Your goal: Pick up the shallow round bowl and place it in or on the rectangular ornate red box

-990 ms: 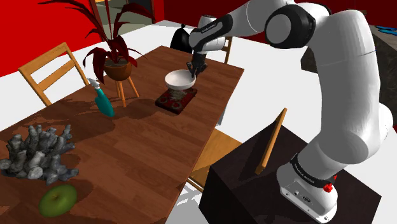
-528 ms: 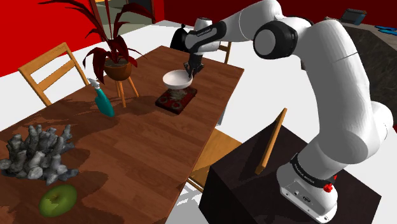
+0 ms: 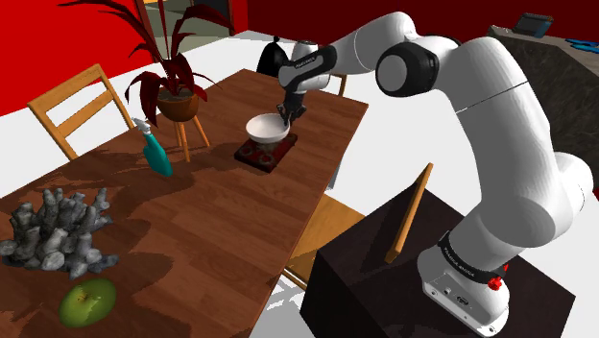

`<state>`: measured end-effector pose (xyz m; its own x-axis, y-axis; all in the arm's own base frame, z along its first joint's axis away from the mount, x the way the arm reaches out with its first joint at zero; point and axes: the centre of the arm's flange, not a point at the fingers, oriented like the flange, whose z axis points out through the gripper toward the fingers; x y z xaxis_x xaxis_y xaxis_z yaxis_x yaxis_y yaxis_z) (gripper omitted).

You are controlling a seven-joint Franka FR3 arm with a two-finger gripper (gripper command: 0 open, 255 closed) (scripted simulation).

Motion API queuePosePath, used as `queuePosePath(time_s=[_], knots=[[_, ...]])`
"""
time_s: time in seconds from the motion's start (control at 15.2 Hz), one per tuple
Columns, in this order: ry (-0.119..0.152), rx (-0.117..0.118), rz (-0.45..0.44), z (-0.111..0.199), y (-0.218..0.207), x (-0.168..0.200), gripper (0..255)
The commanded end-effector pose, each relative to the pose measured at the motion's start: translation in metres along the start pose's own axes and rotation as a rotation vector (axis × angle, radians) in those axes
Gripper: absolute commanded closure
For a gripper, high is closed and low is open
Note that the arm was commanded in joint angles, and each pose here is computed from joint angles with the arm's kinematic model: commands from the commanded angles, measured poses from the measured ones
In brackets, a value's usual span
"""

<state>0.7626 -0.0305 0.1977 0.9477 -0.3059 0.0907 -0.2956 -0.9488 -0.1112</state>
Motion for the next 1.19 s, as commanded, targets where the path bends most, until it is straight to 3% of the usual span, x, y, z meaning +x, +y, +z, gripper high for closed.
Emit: queuePosePath(time_s=[0.0,0.33,0.86,0.92,1.12], knots=[[0.001,0.000,0.000,0.009,0.001,-0.001,255],[0.001,0.000,0.000,0.037,0.004,-0.003,255],[0.001,0.000,0.000,0.037,0.004,-0.003,255],[0.001,0.000,0.000,0.037,0.004,-0.003,0],[0.001,0.000,0.000,0.037,0.004,-0.003,0]])
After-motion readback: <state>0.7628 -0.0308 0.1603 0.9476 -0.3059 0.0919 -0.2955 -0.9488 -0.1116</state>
